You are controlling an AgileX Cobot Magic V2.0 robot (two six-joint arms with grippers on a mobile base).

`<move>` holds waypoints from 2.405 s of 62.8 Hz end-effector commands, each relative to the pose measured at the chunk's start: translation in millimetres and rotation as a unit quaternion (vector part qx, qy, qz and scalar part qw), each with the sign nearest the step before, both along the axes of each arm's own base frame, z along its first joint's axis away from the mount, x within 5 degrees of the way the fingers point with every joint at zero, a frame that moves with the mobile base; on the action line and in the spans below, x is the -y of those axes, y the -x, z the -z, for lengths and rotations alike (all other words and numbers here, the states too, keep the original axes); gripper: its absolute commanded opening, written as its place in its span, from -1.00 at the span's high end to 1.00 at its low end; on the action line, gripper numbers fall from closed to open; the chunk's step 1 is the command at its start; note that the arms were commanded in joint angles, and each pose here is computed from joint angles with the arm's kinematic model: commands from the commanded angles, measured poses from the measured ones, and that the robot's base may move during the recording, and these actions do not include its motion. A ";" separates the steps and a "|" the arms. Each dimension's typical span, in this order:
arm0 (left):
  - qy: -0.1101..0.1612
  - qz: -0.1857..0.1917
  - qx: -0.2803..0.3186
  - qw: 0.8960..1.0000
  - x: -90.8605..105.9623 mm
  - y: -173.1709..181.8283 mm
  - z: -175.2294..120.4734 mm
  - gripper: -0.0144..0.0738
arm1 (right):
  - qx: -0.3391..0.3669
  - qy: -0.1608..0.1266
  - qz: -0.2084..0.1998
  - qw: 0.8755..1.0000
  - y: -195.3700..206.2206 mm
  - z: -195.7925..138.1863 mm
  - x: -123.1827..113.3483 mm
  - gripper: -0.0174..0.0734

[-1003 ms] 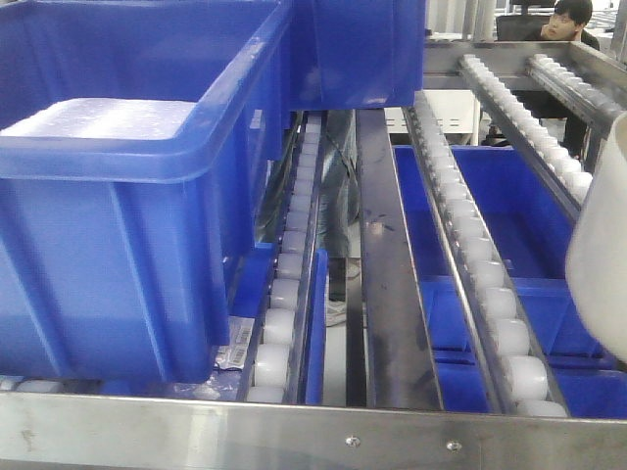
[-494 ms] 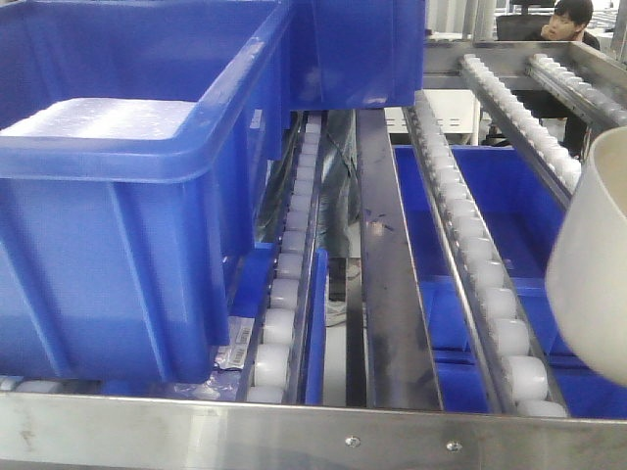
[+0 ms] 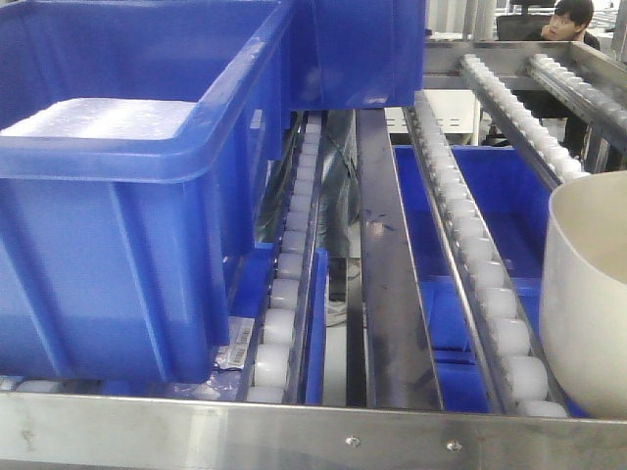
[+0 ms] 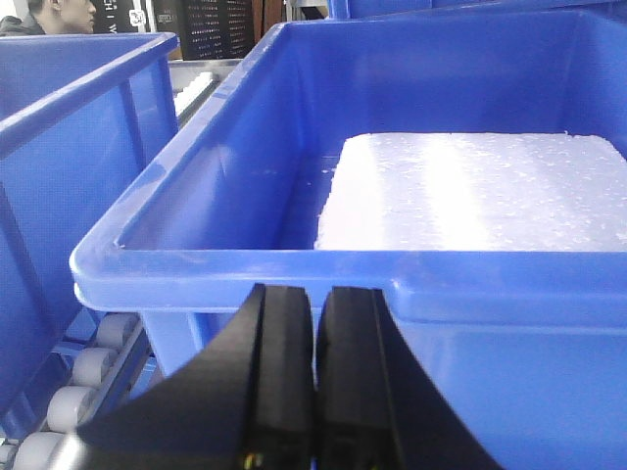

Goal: Move white bin to right shelf second layer

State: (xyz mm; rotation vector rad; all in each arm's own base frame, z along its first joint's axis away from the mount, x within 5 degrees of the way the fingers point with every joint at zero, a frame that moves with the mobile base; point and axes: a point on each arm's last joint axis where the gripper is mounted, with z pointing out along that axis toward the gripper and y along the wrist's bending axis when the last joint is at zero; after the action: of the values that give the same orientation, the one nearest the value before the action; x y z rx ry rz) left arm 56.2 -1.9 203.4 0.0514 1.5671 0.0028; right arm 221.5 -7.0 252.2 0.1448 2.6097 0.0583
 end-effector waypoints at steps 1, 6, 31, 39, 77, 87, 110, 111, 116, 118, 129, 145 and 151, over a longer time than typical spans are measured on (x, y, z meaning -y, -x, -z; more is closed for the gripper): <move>0.005 0.000 0.030 1.000 -0.2 -0.3 4.1 0.48 | 0.038 0.003 0.001 0.999 -4.6 -13.6 1.0 -0.06; 0.005 0.000 0.030 1.000 -0.2 -0.3 4.1 0.48 | 0.049 0.004 0.002 0.999 -3.7 -18.2 1.3 -0.20; 0.005 0.000 0.030 1.000 -0.2 -0.3 4.1 0.48 | 0.101 0.005 0.000 0.995 45.7 -49.5 -1.7 -0.31; 0.005 0.000 0.030 1.000 -0.2 -0.3 4.1 0.48 | 0.138 0.006 0.000 0.990 68.8 -51.2 -2.8 -0.07; 0.005 0.000 0.030 1.000 -0.2 -0.3 4.1 0.48 | 0.326 0.012 0.008 0.945 129.2 -48.8 -5.4 0.49; 0.005 0.000 0.030 1.000 -0.2 -0.3 4.1 0.48 | 0.326 0.012 0.008 0.945 129.2 -48.8 -5.4 0.49; 0.005 0.000 0.030 1.000 -0.2 -0.3 4.1 0.48 | 0.510 0.090 -0.013 0.856 136.7 -44.0 -2.6 0.49; 0.005 0.000 0.030 1.000 -0.2 -0.3 4.1 0.48 | 0.522 0.096 -0.016 0.847 138.9 -38.8 -3.0 0.49; 0.005 0.000 0.030 1.000 -0.2 -0.3 4.1 0.48 | 0.558 0.099 -0.021 0.824 143.5 -23.0 -4.5 0.49; 0.005 0.000 0.030 1.000 -0.2 -0.3 4.1 0.48 | 0.565 0.097 -0.021 0.819 144.8 -15.6 -4.9 0.49; 0.005 0.000 0.030 1.000 -0.2 -0.3 4.1 0.48 | 0.559 0.052 -0.002 0.827 151.6 19.8 -5.5 0.49; 0.005 0.000 0.030 1.000 -0.2 -0.3 4.1 0.48 | 0.570 0.061 0.001 0.819 167.8 35.2 -5.2 0.49; 0.005 0.000 0.030 1.000 -0.2 -0.3 4.1 0.48 | 0.566 0.060 -0.001 0.823 167.7 36.3 -5.3 0.49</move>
State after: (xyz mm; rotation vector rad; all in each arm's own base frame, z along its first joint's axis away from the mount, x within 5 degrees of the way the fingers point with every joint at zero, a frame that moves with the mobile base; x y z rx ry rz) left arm 56.2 -1.9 203.4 0.0514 1.5671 0.0028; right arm 56.8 -2.6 204.2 0.0511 1.4993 -0.0198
